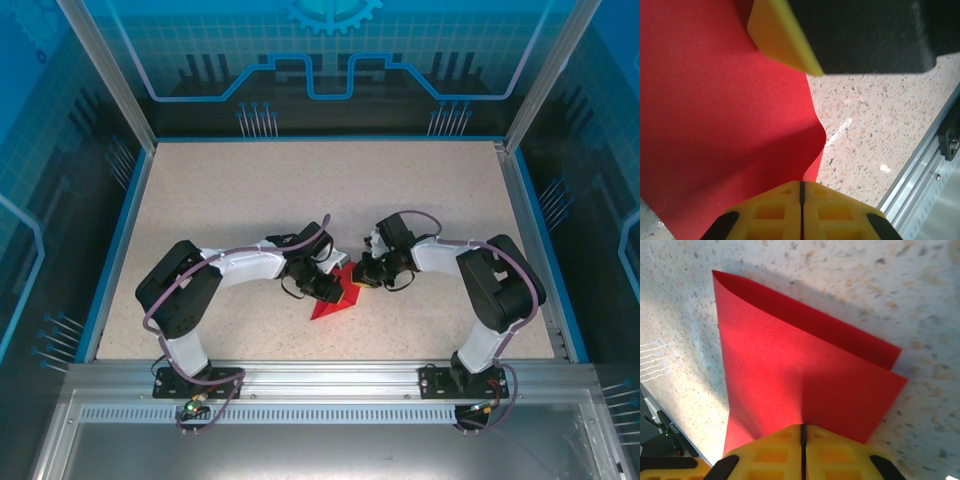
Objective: Fold a paper plane with a square sheet of paper (pick it up from the middle)
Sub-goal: Third fold the triangle at the center of the table.
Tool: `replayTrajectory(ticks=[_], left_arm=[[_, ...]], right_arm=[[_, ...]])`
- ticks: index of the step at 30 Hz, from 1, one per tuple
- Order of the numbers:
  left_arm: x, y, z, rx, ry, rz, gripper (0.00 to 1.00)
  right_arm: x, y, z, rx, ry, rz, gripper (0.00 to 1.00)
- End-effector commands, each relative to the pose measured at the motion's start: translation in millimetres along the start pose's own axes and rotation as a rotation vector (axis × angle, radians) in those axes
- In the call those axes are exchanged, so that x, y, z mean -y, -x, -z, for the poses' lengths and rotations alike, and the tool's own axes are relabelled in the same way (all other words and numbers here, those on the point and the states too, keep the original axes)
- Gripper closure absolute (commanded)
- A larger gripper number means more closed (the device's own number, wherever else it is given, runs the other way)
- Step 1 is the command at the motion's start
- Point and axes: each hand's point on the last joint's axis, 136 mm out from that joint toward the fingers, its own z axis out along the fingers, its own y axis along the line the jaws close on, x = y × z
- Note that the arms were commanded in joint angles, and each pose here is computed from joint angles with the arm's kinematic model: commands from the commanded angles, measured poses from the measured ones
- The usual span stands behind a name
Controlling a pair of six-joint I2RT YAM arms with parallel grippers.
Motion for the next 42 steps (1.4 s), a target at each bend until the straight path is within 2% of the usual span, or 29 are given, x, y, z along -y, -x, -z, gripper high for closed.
replayTrajectory(ticks=[1, 5, 9, 10, 15, 18, 21, 26, 31, 42], left_arm=[[10, 4, 8, 0.038, -0.041, 0.004, 0.93], [13, 7, 12, 0.068, -0.056, 0.01, 0.94], [9, 9, 14, 0.097, -0.052, 0.03, 0.94], [8, 10, 15, 0.1, -0.051, 0.034, 0.94], [2, 8, 17, 0.115, -0.068, 0.044, 0.93], [8, 6, 19, 0.096, -0.125, 0.028, 0.93], [15, 3, 18, 0.074, -0.194, 0.017, 0.93], [6, 9, 24, 0.117, -0.253, 0.066, 0.93], [-14, 9, 24, 0.128, -0.211, 0.132, 0.92], [-24, 11, 15, 0.112, -0.174, 0.113, 0.91]], right_arm=[[-34, 4, 5, 0.022, 0.083, 0.051, 0.92], [-30, 11, 0, 0.045, 0.024, 0.046, 0.92], [-10, 16, -5, 0.05, -0.036, 0.017, 0.92], [-17, 26, -3, 0.068, -0.026, 0.036, 0.92], [0, 27, -5, 0.04, -0.125, 0.065, 0.92], [11, 25, -9, 0.011, -0.169, 0.082, 0.93], [13, 24, -13, -0.012, -0.159, 0.1, 0.92], [18, 23, -15, -0.029, -0.153, 0.114, 0.92], [15, 24, -15, -0.04, -0.12, 0.119, 0.92], [4, 27, -15, -0.049, -0.08, 0.125, 0.92]])
